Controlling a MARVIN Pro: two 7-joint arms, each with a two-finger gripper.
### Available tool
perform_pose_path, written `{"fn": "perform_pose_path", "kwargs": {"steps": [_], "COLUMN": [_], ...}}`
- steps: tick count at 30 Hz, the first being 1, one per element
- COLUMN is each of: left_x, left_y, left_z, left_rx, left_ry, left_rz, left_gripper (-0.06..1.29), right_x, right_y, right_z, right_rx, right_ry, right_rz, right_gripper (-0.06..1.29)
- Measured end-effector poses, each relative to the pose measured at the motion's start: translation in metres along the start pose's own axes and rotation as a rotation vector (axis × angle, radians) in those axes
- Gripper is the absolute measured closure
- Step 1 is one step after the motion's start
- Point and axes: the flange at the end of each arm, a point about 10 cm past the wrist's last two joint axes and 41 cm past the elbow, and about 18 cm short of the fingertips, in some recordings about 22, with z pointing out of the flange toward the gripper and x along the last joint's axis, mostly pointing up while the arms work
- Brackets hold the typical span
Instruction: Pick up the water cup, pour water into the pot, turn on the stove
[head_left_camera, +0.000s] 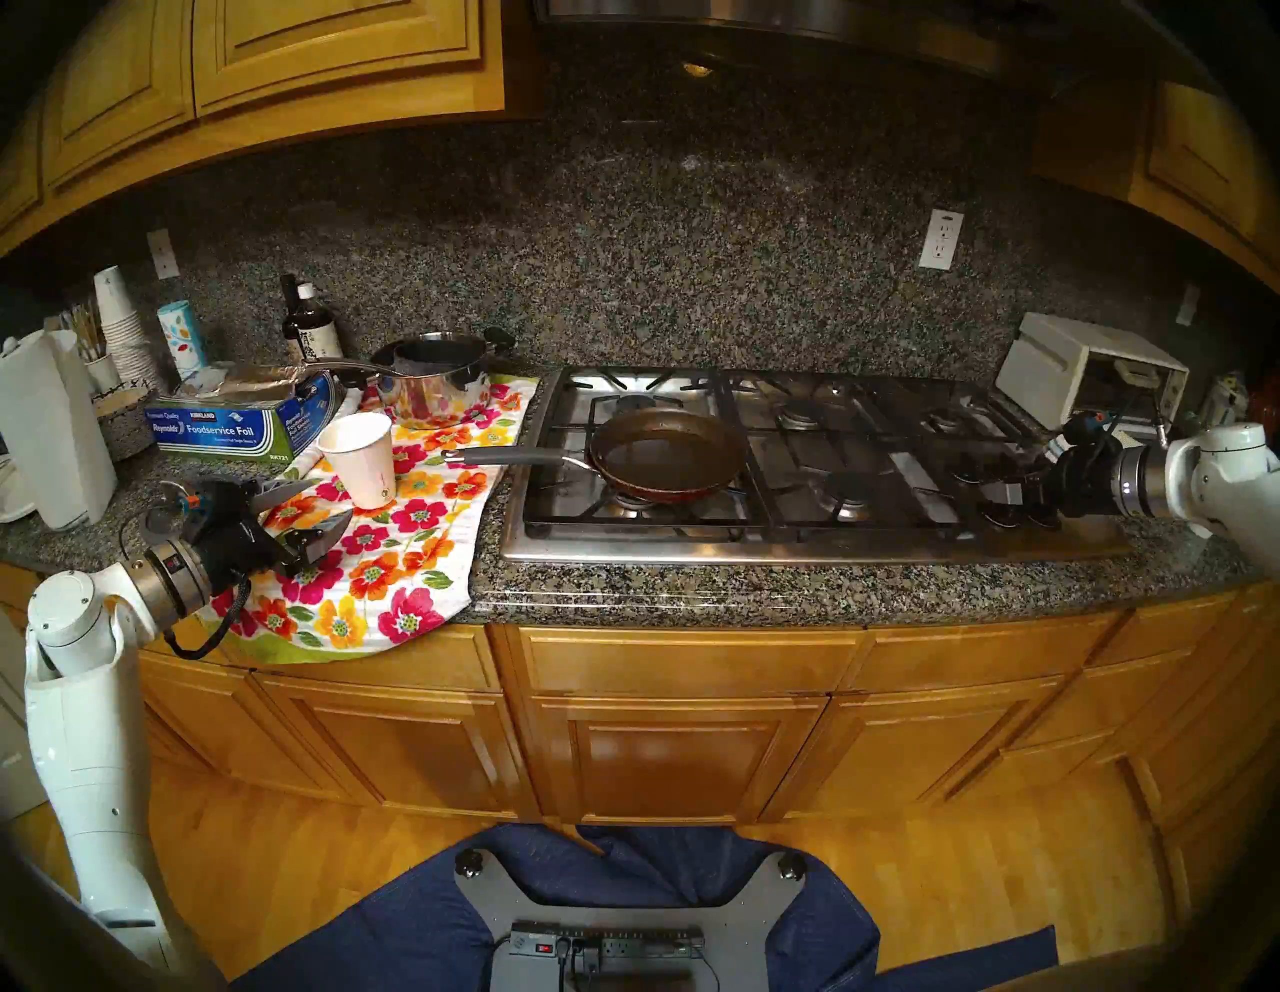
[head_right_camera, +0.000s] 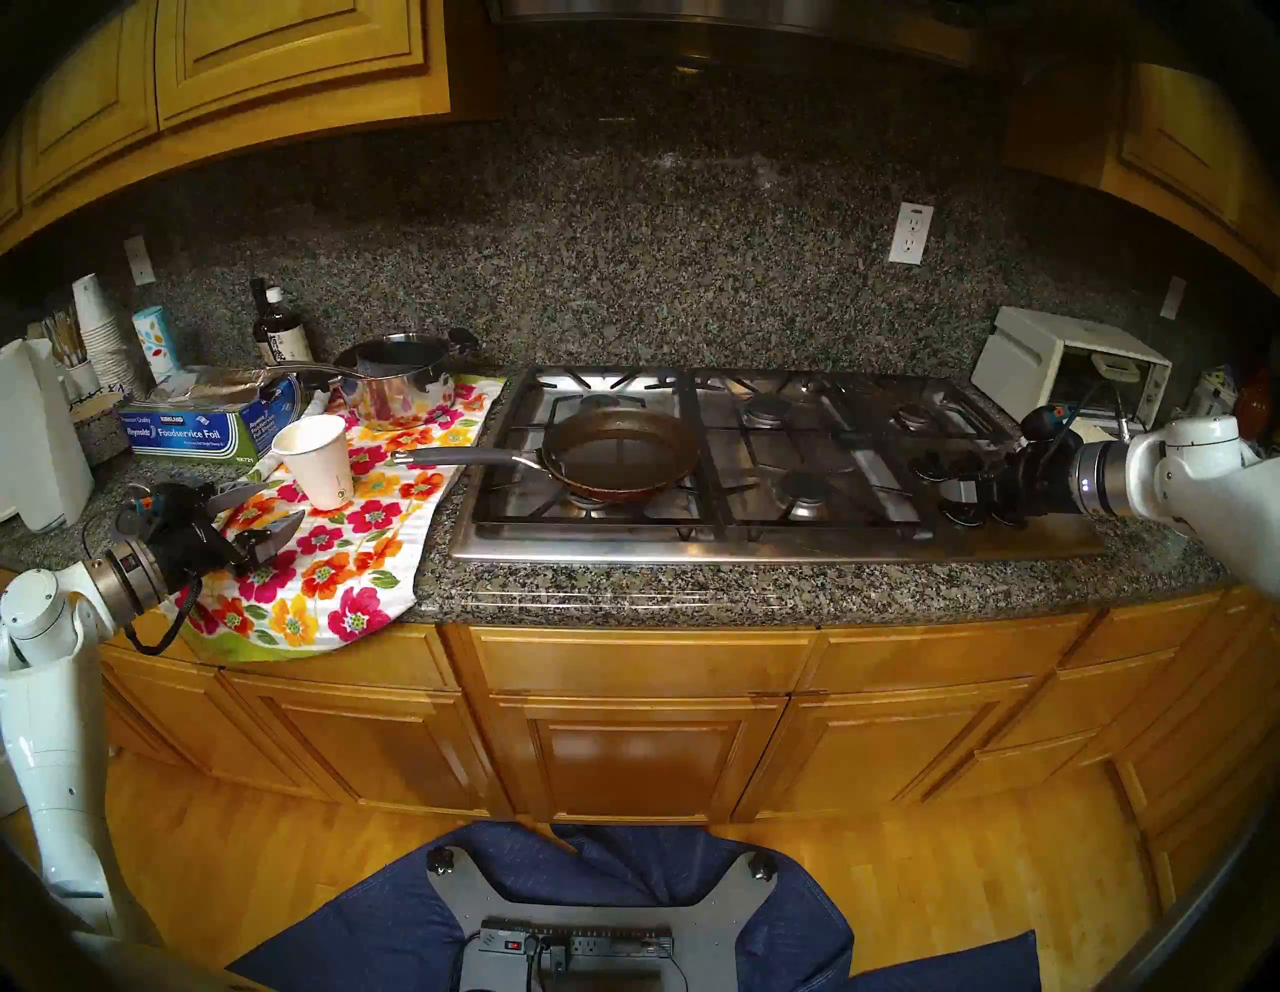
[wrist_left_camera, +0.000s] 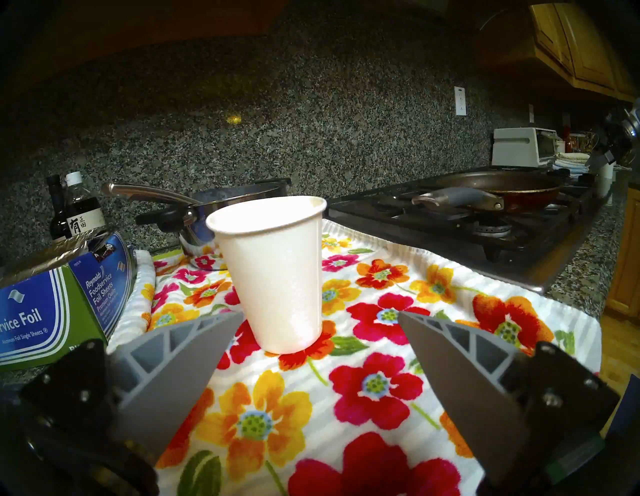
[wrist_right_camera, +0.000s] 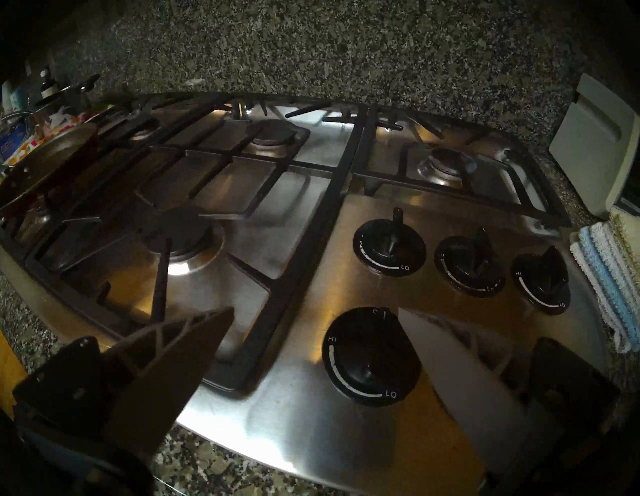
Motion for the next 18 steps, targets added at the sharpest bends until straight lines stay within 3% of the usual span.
{"fn": "perform_pose_path", "kwargs": {"steps": [18], "left_x": [0.0], "left_y": [0.0], "left_z": [0.0], "left_rx": [0.0], "left_ry": [0.0], "left_rz": [0.0], "left_gripper": [0.02], "right_x": [-0.013], "right_y": [0.005], "right_z": [0.01], "right_rx": [-0.039], "right_ry": [-0.05], "right_rz": [0.04], "right_gripper": [-0.01]}}
